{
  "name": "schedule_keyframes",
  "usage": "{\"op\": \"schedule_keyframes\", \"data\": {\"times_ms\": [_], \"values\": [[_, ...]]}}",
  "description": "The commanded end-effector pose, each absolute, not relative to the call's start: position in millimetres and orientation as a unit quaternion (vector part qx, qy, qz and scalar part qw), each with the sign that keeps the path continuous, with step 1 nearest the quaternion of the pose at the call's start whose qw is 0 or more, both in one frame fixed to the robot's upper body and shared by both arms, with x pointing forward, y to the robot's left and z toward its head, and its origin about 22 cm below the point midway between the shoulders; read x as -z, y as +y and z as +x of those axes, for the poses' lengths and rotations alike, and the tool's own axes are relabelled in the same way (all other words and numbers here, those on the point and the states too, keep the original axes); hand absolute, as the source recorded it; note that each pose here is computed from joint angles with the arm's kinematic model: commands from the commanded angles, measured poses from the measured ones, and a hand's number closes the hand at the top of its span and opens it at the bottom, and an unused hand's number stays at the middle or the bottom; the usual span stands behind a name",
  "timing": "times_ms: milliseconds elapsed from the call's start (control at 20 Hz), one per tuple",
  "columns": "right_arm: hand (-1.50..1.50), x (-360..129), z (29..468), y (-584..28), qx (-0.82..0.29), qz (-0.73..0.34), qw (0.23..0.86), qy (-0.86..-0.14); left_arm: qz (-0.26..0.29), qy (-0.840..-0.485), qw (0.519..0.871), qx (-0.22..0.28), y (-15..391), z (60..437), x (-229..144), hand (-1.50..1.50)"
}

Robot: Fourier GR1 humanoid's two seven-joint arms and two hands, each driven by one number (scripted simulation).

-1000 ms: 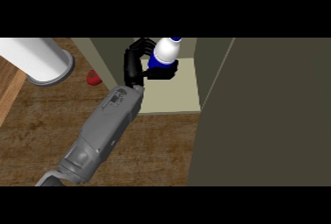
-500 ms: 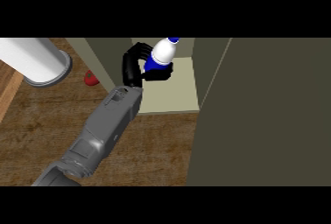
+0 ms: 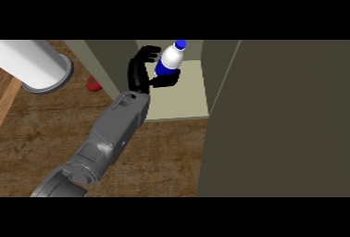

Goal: Pick up the bottled water, place it into the cabinet and close the cabinet

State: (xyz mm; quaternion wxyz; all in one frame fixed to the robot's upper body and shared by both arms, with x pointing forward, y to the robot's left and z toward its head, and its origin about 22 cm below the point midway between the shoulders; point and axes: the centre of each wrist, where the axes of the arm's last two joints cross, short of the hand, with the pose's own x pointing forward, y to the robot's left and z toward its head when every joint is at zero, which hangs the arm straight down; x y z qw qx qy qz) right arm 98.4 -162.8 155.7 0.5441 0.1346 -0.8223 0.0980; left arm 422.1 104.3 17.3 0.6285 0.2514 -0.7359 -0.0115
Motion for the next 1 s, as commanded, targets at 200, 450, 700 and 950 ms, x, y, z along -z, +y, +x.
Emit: {"op": "schedule_keyframes", "data": {"times_ms": [200, 450, 700, 950], "values": [[-1.5, -165, 91, -157, -0.092, 0.151, 0.525, -0.832, 0.327, -0.701, 0.632, 0.045, 112, 417, -1, -1.5], [-1.5, -160, 96, -163, -0.112, 0.15, 0.532, -0.826, 0.337, -0.702, 0.626, 0.041, 116, 413, 7, -1.5], [-1.5, -171, 89, -162, -0.111, 0.174, 0.527, -0.825, 0.326, -0.709, 0.625, 0.029, 114, 415, 3, -1.5], [-1.5, -174, 87, -167, -0.096, 0.151, 0.518, -0.836, 0.25, -0.755, 0.605, 0.04, 114, 417, -3, -1.5]]}}
